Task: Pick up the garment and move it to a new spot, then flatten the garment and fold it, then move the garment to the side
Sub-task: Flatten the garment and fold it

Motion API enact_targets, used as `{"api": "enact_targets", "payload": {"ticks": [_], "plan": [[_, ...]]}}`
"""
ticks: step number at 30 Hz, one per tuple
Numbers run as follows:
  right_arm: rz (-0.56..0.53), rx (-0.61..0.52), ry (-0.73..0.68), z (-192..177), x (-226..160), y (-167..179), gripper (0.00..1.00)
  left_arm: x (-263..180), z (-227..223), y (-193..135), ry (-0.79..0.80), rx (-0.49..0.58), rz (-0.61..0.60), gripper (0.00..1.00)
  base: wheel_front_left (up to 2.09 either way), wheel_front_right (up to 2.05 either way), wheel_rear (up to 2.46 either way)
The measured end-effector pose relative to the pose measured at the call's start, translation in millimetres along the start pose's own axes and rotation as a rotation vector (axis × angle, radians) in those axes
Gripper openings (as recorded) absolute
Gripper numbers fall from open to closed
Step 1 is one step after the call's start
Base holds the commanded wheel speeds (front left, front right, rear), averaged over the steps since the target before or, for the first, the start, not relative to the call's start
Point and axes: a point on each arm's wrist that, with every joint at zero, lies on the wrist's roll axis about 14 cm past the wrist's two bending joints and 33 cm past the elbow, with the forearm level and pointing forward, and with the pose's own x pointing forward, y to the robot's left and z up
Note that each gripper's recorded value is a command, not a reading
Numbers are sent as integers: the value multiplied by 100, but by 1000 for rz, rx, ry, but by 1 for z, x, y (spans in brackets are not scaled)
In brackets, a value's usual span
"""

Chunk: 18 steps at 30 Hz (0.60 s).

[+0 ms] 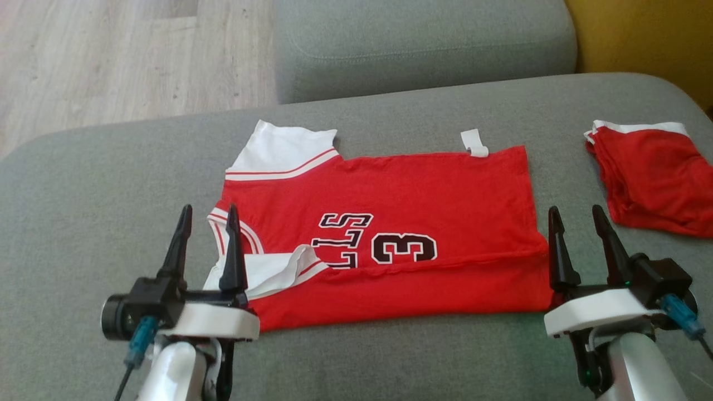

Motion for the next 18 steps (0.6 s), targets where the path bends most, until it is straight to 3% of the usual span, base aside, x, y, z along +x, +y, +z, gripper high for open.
{"api": "enact_targets", "payload": {"ticks": [5, 11, 14, 18], "plan": [[5, 3, -6, 1, 3, 1, 100, 3, -7, -3, 14, 9, -30, 100, 0, 0, 0], [2, 11, -11, 1, 18, -1, 100, 42, -22, -6, 79, 56, -114, 100, 0, 0, 0], [31, -12, -23, 4, 36, 5, 100, 80, -30, -1, 166, 96, -161, 100, 0, 0, 0], [91, -79, -26, 4, 61, 18, 100, 125, -54, 1, 356, 230, -248, 100, 0, 0, 0]]}}
